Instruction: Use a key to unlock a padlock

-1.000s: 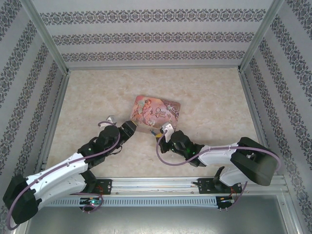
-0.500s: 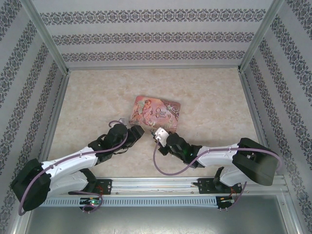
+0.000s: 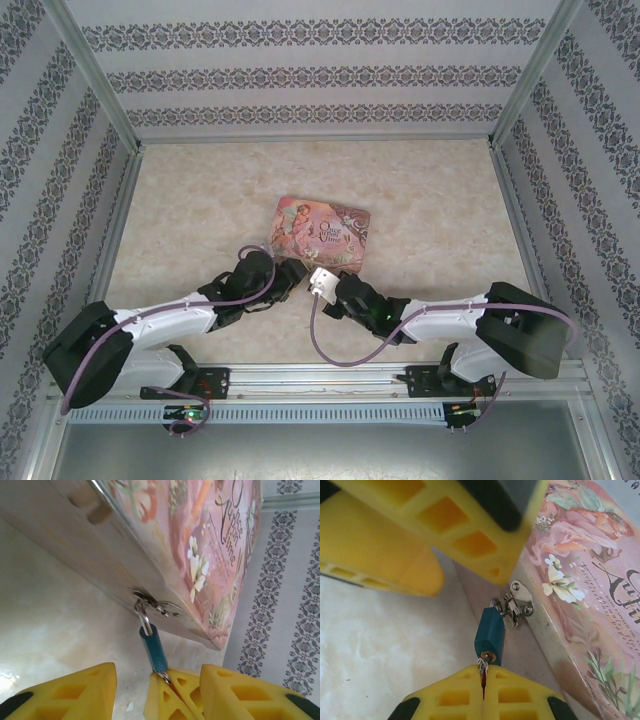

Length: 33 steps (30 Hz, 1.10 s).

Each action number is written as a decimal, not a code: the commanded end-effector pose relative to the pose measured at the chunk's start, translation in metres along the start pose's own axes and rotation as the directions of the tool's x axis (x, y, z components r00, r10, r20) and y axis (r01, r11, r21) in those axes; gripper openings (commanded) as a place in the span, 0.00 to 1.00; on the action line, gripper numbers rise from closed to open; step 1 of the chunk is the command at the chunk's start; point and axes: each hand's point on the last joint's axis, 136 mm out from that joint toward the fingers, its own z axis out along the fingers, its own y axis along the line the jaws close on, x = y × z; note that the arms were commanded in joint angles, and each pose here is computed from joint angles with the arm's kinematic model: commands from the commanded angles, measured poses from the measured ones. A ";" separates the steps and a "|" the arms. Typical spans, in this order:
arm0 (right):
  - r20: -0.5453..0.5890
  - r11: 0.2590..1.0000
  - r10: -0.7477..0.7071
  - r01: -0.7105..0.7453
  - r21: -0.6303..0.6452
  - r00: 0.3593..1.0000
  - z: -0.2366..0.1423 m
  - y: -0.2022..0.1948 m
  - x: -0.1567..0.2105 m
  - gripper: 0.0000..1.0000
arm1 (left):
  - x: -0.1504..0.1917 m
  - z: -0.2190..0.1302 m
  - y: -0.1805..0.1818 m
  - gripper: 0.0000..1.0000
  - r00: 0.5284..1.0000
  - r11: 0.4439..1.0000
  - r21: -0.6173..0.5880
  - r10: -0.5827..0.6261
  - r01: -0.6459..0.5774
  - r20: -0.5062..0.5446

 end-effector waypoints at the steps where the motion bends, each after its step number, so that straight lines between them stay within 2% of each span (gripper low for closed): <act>1: 0.006 0.999 -0.038 0.038 -0.010 0.999 0.002 0.005 -0.008 0.00 | 0.007 0.004 -0.023 0.46 0.999 0.996 0.084 -0.024 0.026 -0.021; 17: 0.001 0.998 -0.067 0.067 -0.021 0.998 0.000 0.008 -0.008 0.00 | 0.002 0.023 -0.012 0.32 0.995 0.994 0.067 -0.093 0.091 0.033; 26: 0.001 0.997 -0.073 0.073 -0.023 0.997 0.003 0.009 -0.010 0.00 | 0.006 0.035 -0.012 0.27 0.993 0.990 0.082 -0.119 0.118 0.007; 32: 0.007 0.998 -0.060 0.060 -0.018 0.998 0.001 0.007 -0.013 0.00 | 0.005 0.037 -0.014 0.15 0.993 0.989 0.089 -0.117 0.115 0.008; 33: 0.006 0.998 -0.059 0.059 -0.017 0.998 0.001 0.007 -0.013 0.06 | 0.005 0.037 -0.014 0.13 0.993 0.990 0.088 -0.114 0.113 0.010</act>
